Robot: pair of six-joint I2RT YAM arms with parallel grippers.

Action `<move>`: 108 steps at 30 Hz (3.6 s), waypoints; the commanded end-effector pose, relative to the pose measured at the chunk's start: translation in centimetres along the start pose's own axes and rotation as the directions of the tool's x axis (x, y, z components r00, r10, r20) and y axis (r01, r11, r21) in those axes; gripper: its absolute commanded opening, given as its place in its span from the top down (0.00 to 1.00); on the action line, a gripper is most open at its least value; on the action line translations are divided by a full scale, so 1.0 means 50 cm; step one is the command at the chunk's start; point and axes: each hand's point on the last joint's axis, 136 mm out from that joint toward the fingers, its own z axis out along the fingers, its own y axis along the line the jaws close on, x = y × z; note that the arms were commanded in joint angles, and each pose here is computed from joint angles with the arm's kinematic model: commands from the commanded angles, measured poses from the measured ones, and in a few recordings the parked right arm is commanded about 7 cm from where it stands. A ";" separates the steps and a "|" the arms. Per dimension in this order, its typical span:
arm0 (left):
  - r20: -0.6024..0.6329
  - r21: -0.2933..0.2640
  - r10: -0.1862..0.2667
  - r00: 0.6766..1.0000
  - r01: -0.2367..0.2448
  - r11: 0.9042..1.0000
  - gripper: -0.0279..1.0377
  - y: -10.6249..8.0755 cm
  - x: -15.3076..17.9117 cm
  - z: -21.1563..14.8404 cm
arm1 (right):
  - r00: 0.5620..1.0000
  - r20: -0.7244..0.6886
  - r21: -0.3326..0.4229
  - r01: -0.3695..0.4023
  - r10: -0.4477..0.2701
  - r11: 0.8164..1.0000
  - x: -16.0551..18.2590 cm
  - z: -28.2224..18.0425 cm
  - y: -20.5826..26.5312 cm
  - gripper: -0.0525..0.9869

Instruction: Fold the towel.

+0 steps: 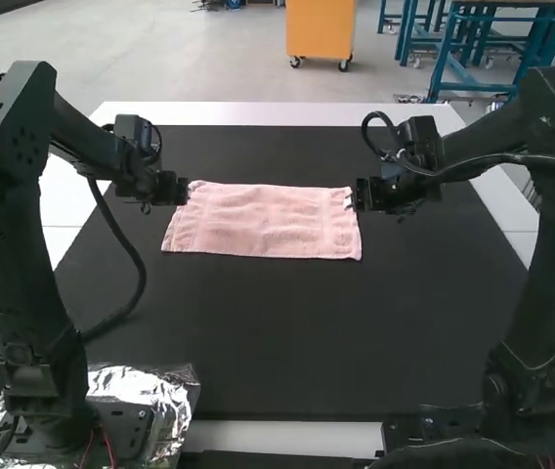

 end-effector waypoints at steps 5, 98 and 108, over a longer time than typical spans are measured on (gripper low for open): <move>0.041 -0.017 0.014 0.999 -0.014 1.000 0.07 0.019 -0.060 0.060 | 1.000 0.028 0.027 0.006 -0.006 1.000 -0.050 0.058 -0.018 0.08; -0.057 0.058 0.068 0.996 -0.065 0.996 0.12 0.024 -0.029 0.209 | 0.998 -0.039 -0.103 0.043 -0.047 0.994 -0.124 0.165 -0.008 0.97; -0.094 0.114 0.063 0.994 -0.052 0.992 0.96 0.010 0.017 0.229 | 0.999 -0.042 -0.105 0.030 -0.035 0.994 -0.119 0.165 -0.021 0.97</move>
